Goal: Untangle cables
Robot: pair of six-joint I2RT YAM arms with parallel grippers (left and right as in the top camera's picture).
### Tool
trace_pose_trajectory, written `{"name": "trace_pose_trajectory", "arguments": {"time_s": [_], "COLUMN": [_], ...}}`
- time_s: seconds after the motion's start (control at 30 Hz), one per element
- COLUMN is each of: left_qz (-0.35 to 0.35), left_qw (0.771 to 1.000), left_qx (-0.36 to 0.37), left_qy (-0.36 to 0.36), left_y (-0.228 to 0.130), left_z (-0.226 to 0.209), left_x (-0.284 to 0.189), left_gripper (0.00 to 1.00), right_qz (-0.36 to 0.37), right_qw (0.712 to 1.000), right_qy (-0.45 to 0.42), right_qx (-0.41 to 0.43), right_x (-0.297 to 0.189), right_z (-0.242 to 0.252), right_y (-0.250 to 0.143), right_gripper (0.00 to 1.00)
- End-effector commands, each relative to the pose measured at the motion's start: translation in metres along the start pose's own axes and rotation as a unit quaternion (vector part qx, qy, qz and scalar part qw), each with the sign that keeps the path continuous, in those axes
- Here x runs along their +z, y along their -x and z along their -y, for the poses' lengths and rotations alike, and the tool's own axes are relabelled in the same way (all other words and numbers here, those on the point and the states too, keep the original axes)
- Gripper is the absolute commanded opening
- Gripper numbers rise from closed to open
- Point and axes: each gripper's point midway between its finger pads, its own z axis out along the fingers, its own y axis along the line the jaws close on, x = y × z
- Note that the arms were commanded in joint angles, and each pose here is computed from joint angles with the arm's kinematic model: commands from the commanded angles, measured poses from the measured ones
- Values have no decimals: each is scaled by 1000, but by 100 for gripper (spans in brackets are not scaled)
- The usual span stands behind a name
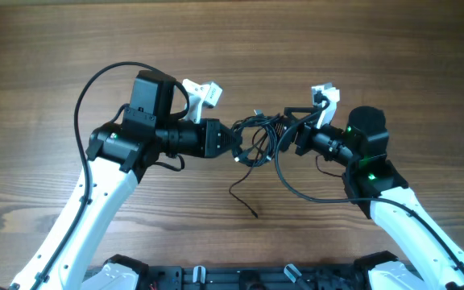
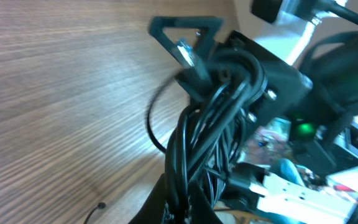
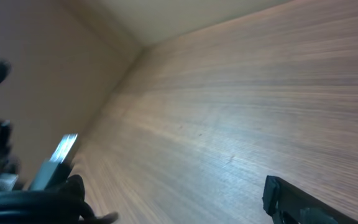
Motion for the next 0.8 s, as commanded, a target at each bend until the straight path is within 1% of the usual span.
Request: {"name": "trace_pose_trajectory", "arguments": {"time_s": [0.0, 0.03, 0.1, 0.17, 0.27, 0.43, 0.53, 0.6, 0.63, 0.7, 0.73, 0.77], "left_qz": [-15, -14, -15, -13, -5, 6, 5, 6, 7, 14, 17, 24], "left_qw": [997, 997, 997, 998, 1000, 999, 997, 994, 993, 993, 993, 992], "left_qx": [16, 17, 28, 23, 16, 10, -3, -14, -15, -8, -6, -3], "left_qy": [-68, -68, -67, -52, -14, 33, 73, 110, 116, 113, 113, 125], "left_y": [-5, -5, -6, -6, -4, -1, -4, -7, -6, -2, -1, 2], "left_z": [30, 30, 30, 24, 11, -6, -20, -34, -36, -34, -34, -38], "left_x": [-7, -7, -7, -7, -6, -6, -7, -10, -10, -10, -10, -11], "left_gripper": [4, 4, 4, 4, 4, 4, 4, 4, 4, 4, 4, 4], "right_qz": [57, 68, 81, 80, 75, 73, 86, 84, 80, 62, 45, 7], "right_qw": [987, 975, 950, 929, 916, 912, 886, 874, 868, 872, 883, 910], "right_qy": [-138, -190, -265, -317, -345, -356, -416, -434, -438, -429, -409, -361], "right_qx": [64, 93, 144, 173, 189, 191, 188, 203, 219, 227, 226, 204], "right_x": [-3, -9, -23, -39, -52, -57, -75, -82, -84, -81, -74, -61], "right_z": [55, 75, 104, 126, 142, 148, 165, 170, 172, 168, 163, 148], "right_y": [11, 9, 0, -9, -14, -16, -19, -25, -31, -39, -42, -46], "right_gripper": [95, 95, 98, 100, 99, 99, 100, 100, 100, 100, 100, 100]}}
